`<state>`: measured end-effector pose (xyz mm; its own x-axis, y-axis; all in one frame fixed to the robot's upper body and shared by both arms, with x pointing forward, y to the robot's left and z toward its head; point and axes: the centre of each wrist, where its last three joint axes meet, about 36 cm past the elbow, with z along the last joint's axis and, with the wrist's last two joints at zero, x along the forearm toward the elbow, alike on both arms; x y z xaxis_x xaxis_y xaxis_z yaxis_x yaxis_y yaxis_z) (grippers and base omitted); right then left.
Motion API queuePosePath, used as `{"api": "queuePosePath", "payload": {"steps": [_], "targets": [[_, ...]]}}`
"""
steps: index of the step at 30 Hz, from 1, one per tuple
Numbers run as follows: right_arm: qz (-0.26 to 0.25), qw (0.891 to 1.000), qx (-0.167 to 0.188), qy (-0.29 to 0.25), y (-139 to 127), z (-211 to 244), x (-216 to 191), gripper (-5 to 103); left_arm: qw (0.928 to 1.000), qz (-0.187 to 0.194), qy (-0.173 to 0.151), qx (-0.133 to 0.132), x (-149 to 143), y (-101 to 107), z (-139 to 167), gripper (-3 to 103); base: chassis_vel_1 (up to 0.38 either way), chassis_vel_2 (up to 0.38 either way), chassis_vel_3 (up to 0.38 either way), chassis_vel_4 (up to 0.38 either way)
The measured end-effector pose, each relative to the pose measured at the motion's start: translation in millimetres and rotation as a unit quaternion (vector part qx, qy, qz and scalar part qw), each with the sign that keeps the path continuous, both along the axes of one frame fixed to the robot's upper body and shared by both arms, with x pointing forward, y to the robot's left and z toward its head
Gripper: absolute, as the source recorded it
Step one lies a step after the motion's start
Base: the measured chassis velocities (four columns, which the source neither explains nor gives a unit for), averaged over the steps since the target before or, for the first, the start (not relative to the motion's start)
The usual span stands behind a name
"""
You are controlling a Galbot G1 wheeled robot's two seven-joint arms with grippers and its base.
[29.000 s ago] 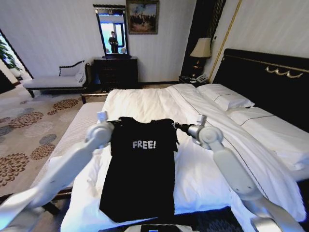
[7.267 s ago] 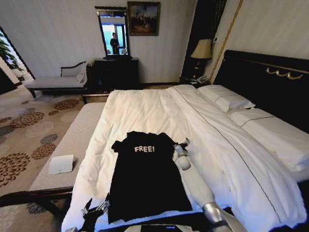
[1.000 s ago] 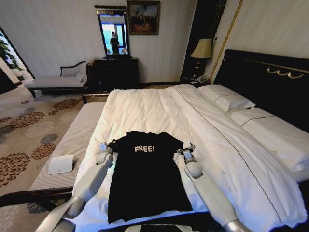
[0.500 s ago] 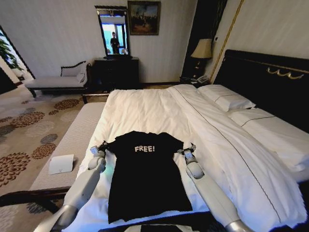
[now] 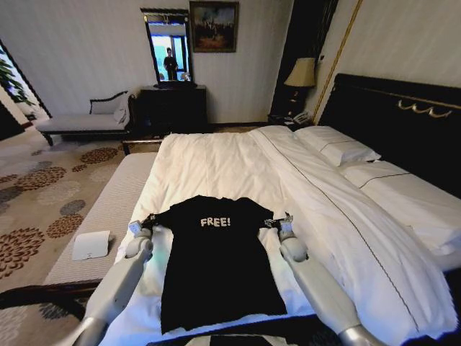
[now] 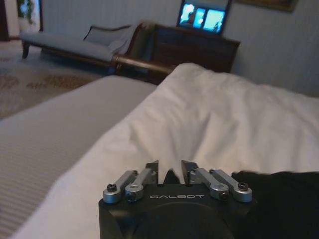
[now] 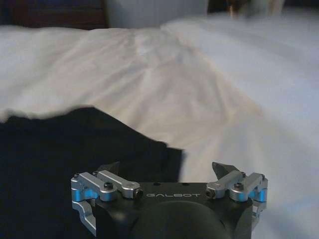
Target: Fold the clothes on the bed.
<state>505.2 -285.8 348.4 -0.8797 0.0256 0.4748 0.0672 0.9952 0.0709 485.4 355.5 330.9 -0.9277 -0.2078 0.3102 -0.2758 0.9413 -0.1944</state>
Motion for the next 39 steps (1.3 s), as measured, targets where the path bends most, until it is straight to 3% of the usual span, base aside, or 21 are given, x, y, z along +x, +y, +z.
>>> {"api": "queuePosePath", "payload": {"steps": [1,4,5,6,7,9,10,13,14,15,19,30,39], "targets": [[-0.013,0.998,0.067,0.012,-5.0,7.2,7.3,100,0.9999,-0.01,-0.008,0.006,-14.0,-2.4,6.8,32,0.0,0.0,0.0,0.0],[-0.041,0.984,0.171,0.03,-23.9,14.9,16.8,100,0.9992,-0.035,-0.017,0.011,-38.8,-16.0,14.1,49,0.0,0.0,0.0,0.0],[-0.041,0.984,0.171,0.03,-23.9,14.9,16.8,100,0.9992,-0.035,-0.017,0.011,-38.8,-16.0,14.1,49,0.0,0.0,0.0,0.0],[-0.051,0.978,0.201,0.032,-33.4,16.2,18.1,100,0.9989,-0.043,-0.018,0.01,-43.6,-21.1,15.0,49,0.0,0.0,0.0,0.0],[-0.07,0.964,0.252,0.035,-51.1,16.3,20.9,100,0.9981,-0.06,-0.017,0.004,-57.3,-35.3,15.0,54,0.0,0.0,0.0,0.0],[-0.095,0.944,0.314,0.035,-67.8,15.3,31.6,100,0.9972,-0.074,-0.012,-0.01,-81.6,-52.5,12.9,65,0.0,0.0,0.0,0.0],[-0.095,0.944,0.314,0.035,-67.8,15.3,31.6,100,0.9972,-0.074,-0.012,-0.01,-81.6,-52.5,12.9,65,0.0,0.0,0.0,0.0],[-0.124,0.928,0.349,0.037,-88.0,10.1,36.6,100,0.996,-0.088,-0.003,-0.016,-110.2,-68.3,9.2,81,0.0,0.0,0.0,0.0],[-0.129,0.924,0.359,0.041,-92.1,8.3,38.3,100,0.9956,-0.092,0.002,-0.015,-122.3,-71.7,6.3,81,0.0,0.0,0.0,0.0],[-0.129,0.924,0.359,0.041,-92.1,8.3,38.3,100,0.9956,-0.092,0.002,-0.015,-122.3,-71.7,6.3,81,0.0,0.0,0.0,0.0],[-0.124,0.917,0.376,0.052,-89.1,2.9,42.0,100,0.9949,-0.1,0.008,-0.01,-153.4,-76.9,2.1,98,0.0,0.0,0.0,0.0],[-0.095,0.921,0.371,0.064,-67.1,-6.8,56.4,101,0.994,-0.106,0.025,-0.007,-181.5,-99.5,0.7,100,0.0,0.0,0.0,0.0],[-0.086,0.937,0.333,0.067,-54.0,-14.2,71.3,70,0.9935,-0.111,0.025,0.006,-190.5,-96.5,3.0,100,0.0,0.0,0.0,0.0]]}}
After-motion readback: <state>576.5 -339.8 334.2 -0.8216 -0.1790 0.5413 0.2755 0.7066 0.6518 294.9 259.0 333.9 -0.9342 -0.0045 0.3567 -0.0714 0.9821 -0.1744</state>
